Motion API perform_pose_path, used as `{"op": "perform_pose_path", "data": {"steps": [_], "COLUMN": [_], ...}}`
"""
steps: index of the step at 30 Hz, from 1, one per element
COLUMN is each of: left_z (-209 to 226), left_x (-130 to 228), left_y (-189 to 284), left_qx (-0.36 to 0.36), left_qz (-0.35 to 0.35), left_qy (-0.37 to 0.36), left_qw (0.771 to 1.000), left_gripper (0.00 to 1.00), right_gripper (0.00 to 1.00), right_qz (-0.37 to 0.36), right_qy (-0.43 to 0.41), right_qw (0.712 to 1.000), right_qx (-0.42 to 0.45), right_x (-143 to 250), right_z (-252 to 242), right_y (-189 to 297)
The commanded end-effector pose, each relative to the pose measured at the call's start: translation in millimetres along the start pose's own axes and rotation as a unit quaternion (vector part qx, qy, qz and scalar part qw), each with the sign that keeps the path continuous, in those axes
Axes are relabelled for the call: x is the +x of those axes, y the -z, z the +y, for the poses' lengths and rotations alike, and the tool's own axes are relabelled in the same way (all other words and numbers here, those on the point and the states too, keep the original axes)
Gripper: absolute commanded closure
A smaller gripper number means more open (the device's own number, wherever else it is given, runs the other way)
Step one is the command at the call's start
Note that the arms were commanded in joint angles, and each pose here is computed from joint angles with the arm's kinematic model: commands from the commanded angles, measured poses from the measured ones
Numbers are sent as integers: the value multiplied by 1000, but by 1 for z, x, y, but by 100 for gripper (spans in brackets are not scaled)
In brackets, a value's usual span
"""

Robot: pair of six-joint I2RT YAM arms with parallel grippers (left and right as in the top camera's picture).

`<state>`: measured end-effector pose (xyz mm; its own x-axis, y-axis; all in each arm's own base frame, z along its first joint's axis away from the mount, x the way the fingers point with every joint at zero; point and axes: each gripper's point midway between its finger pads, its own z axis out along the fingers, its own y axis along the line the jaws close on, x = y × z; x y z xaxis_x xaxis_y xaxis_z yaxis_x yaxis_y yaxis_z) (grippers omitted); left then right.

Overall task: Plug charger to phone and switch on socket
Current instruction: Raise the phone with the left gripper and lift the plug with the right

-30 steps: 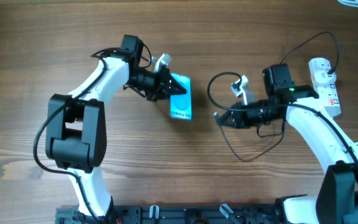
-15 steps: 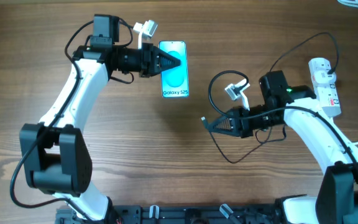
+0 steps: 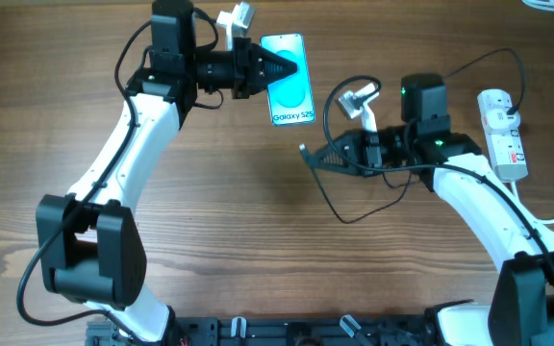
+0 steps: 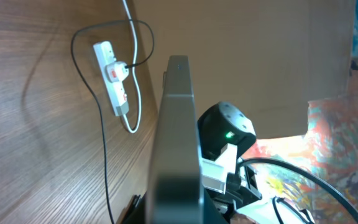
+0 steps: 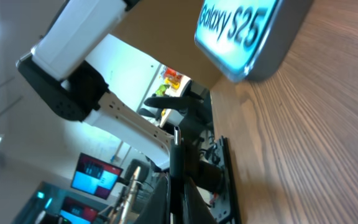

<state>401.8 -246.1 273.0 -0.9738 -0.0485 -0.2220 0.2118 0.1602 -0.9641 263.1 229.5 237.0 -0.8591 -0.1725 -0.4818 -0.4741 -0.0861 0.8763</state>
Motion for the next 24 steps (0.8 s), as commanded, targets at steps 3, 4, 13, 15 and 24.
{"op": "perform_pose_path", "data": {"steps": [3, 4, 13, 15, 24], "left_z": [-31, -33, -64, -71, -77], "left_x": [-1, -2, -13, -13, -13], "left_y": [4, 4, 3, 1, 0], "left_qx": [20, 21, 59, 67, 74], "left_qz": [-4, -5, -15, -14, -12], "left_qy": [-9, -4, 10, 3, 13], "left_qw": [1000, 1000, 998, 998, 997], "left_gripper": [96, 96, 96, 96, 96], "right_gripper": [96, 96, 96, 96, 96], "right_qz": [3, 3, -2, -3, -9], "right_qy": [-63, -58, -28, -8, 16], "right_qw": [998, 998, 1000, 1000, 1000], "right_qx": [-5, -5, -2, -3, 1], "right_x": [-16, -18, -38, -44, -50], "right_z": [20, 21, 39, 47, 57], "right_y": [-1, -1, -1, -1, 8]}}
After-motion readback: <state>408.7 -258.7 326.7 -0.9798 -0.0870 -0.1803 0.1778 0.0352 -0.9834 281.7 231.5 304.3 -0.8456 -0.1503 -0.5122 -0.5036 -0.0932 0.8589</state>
